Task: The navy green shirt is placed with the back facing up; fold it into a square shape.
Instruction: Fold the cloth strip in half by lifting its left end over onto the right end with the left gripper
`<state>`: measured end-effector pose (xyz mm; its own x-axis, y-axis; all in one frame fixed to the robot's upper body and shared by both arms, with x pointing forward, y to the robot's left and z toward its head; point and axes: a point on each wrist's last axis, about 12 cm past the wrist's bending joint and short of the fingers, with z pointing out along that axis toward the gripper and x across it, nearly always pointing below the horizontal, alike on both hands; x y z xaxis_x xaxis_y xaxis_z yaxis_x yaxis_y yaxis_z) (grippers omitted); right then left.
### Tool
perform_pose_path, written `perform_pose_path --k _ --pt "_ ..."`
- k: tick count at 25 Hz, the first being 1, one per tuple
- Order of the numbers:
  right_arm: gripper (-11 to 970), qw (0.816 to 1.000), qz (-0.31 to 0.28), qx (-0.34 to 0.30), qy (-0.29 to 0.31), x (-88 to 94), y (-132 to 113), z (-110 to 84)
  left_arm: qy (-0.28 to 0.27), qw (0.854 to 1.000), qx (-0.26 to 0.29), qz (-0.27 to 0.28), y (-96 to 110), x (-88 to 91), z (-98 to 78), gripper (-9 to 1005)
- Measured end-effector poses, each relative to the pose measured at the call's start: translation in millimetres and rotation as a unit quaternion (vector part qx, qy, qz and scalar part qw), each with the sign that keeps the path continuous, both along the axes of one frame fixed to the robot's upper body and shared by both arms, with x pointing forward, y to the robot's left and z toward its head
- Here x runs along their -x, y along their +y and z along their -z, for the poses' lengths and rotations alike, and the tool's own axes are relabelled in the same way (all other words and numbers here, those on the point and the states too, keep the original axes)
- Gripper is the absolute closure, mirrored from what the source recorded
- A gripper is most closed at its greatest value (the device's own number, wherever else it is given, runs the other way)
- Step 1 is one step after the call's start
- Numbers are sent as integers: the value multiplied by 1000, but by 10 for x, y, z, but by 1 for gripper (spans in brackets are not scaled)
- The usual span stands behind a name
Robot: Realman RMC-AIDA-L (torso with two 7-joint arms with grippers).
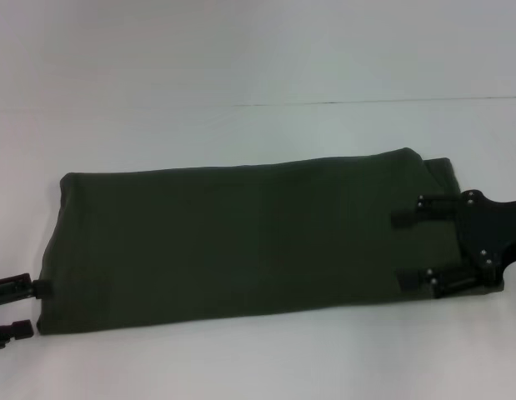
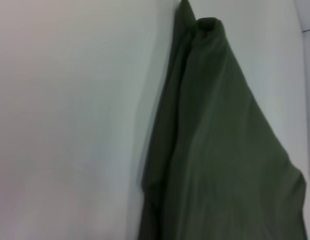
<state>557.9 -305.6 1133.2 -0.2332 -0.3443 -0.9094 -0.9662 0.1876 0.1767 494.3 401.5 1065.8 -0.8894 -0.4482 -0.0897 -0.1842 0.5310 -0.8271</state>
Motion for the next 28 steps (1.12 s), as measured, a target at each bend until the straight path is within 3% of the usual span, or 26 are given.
perform_pose_path --k 9,28 --pt "12 1000 -23 1 -1 20 31 -18 4 999 -34 0 25 -82 3 63" --pt "13 999 -38 -1 -10 -29 80 -87 14 999 -39 1 -84 -146 79 62"
